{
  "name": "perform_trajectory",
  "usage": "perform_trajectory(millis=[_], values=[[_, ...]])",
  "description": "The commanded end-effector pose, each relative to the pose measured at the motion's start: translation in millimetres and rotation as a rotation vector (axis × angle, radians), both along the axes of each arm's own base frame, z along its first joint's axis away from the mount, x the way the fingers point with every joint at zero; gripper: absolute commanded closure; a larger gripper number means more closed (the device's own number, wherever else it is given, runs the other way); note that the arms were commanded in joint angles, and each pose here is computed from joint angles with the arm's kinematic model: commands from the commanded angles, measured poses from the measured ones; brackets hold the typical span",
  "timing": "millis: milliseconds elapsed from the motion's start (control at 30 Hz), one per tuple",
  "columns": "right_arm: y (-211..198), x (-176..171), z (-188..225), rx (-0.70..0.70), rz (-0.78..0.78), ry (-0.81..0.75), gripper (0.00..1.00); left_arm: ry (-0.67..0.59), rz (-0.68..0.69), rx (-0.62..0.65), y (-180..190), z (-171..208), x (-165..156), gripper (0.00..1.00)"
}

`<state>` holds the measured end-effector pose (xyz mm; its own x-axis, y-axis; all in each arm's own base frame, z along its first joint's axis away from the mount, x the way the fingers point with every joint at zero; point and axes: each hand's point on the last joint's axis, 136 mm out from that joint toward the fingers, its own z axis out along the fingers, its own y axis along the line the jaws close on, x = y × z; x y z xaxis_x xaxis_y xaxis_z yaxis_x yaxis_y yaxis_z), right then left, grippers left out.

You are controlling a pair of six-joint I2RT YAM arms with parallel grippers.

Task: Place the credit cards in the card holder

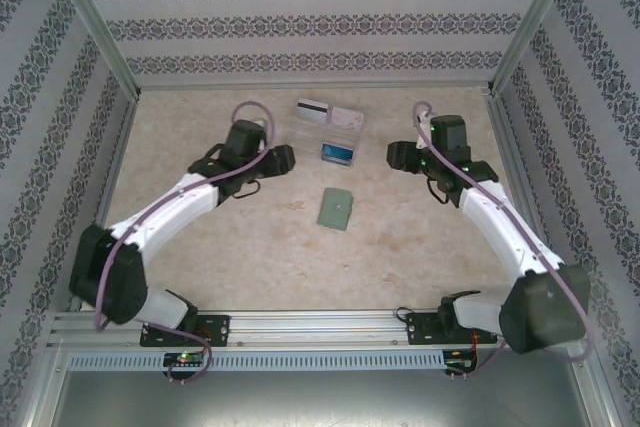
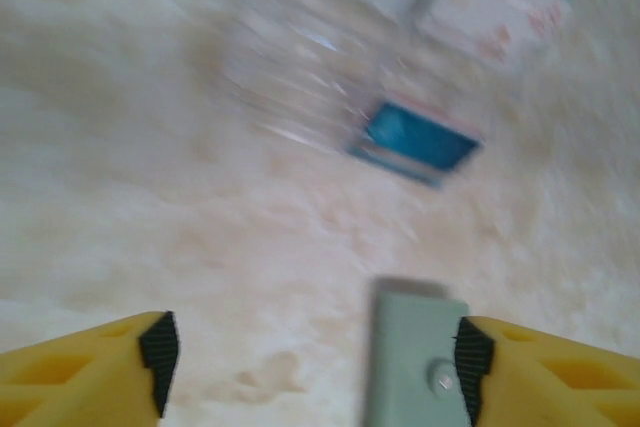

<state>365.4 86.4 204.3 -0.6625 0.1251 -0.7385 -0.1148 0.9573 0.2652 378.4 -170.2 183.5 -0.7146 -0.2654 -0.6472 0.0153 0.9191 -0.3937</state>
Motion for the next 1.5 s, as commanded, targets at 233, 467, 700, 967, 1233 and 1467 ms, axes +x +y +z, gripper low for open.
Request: perform_trajectory(millis=[233, 467, 700, 967, 1233, 1467], values=[[-117, 5, 15, -0.245, -0.497, -0.333, 0.07, -0.116, 0.518, 0.280, 169, 11, -32, 0.00], [-141, 8, -43, -0.348, -0.560, -0.244, 0.02, -0.203, 0.693, 0.530, 225, -3, -50, 0.00], [-133, 5, -69, -0.339, -0.502, -0.317, 0.02, -0.258, 0.586, 0.675, 231, -31, -44, 0.00], [-122, 7, -71, -0.316, -0.441, -0.405, 0.02, -0.416, 0.460, 0.525, 224, -58, -29, 0.00], [-92, 27, -95, -0.299, -0.285, -0.425, 0.02, -0.423, 0.133, 0.452, 175, -95, 18, 0.00], [-95, 29, -97, -0.277, -0.276, -0.395, 0.02, -0.378, 0.113, 0.419, 175, -100, 21, 0.00]])
